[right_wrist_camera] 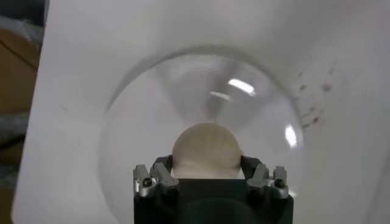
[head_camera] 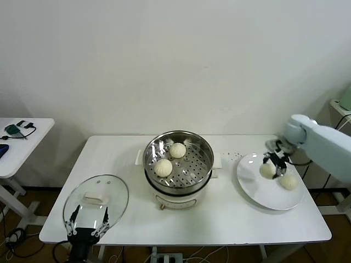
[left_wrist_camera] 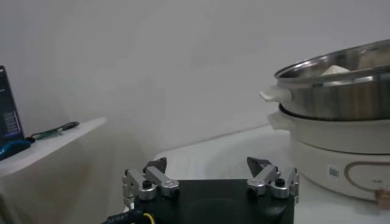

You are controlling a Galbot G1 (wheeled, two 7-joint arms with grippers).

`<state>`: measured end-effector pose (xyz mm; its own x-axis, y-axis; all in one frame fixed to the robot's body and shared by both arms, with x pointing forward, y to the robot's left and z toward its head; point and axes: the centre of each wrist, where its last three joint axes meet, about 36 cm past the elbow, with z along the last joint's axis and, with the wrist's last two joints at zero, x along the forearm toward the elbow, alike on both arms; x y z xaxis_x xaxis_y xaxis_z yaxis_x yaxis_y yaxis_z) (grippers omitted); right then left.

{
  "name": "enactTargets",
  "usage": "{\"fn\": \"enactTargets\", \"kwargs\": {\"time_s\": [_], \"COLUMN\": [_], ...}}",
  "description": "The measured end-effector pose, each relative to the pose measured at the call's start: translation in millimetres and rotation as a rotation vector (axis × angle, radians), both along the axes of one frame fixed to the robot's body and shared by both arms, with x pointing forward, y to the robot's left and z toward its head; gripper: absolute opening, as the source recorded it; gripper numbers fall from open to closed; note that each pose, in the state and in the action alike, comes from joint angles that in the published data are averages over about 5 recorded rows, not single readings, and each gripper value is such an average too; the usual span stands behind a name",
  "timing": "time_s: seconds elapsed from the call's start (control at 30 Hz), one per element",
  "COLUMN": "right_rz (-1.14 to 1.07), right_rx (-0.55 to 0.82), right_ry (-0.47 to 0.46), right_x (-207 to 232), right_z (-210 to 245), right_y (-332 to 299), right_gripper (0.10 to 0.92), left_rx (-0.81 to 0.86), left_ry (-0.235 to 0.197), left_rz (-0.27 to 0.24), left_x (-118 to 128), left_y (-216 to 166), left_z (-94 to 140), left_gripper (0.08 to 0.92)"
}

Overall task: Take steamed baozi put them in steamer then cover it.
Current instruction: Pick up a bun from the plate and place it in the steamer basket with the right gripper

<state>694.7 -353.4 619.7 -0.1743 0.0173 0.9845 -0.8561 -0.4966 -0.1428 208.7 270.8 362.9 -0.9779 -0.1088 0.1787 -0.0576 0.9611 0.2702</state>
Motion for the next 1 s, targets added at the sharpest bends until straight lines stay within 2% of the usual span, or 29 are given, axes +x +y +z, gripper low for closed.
{"fn": "enactTargets", "kwargs": {"time_s": [0.2,0.4,0.63,1.0], "right_rz": [0.272,0.526,0.77,1.019], "right_rx": [-0.021,-0.047,-0.089,-0.128], "right_ry": [-0.043,-0.045,-0.014,0.073], "right_x": [7,-3,-21,-55], "right_z": [65,90,80,21], "right_y": [74,155,240,328], "right_gripper": [0.721,0.721,0.721,0.721], "left_rx": [0.0,0.004,0.003,0.006], "left_ry": [0.002,0.007,0.01,0.009], "left_rz": [0.0,0.004,-0.002,0.002], "left_x": [-1,-4,-4,-3], "left_y": [0,2,4,11], "left_z": [0,0,3,7], "left_gripper": [0.823,0.823,0.823,0.823]}}
